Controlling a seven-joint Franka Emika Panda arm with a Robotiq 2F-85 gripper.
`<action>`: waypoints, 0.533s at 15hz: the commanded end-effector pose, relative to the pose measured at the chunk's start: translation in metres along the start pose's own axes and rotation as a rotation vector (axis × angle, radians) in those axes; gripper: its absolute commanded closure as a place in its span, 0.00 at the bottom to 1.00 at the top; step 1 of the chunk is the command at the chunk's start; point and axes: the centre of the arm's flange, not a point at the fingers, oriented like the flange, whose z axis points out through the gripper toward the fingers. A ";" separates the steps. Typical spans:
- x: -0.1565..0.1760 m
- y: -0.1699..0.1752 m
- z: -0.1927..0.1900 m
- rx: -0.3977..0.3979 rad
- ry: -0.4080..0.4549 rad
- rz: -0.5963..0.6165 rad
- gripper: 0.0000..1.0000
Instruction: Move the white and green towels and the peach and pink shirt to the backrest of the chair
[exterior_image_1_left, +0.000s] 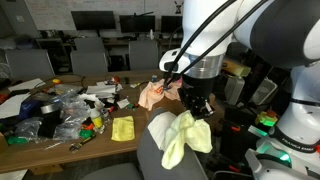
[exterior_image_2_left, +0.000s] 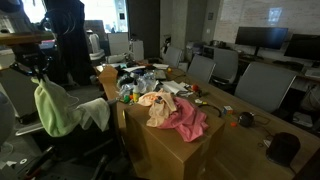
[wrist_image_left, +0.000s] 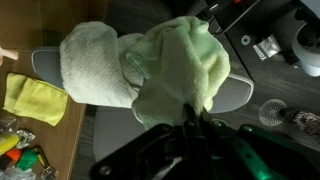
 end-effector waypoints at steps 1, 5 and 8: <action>0.016 0.004 0.014 -0.014 -0.023 0.026 0.99; 0.019 0.004 0.023 -0.002 -0.041 0.039 0.99; 0.024 0.001 0.026 0.000 -0.049 0.046 0.99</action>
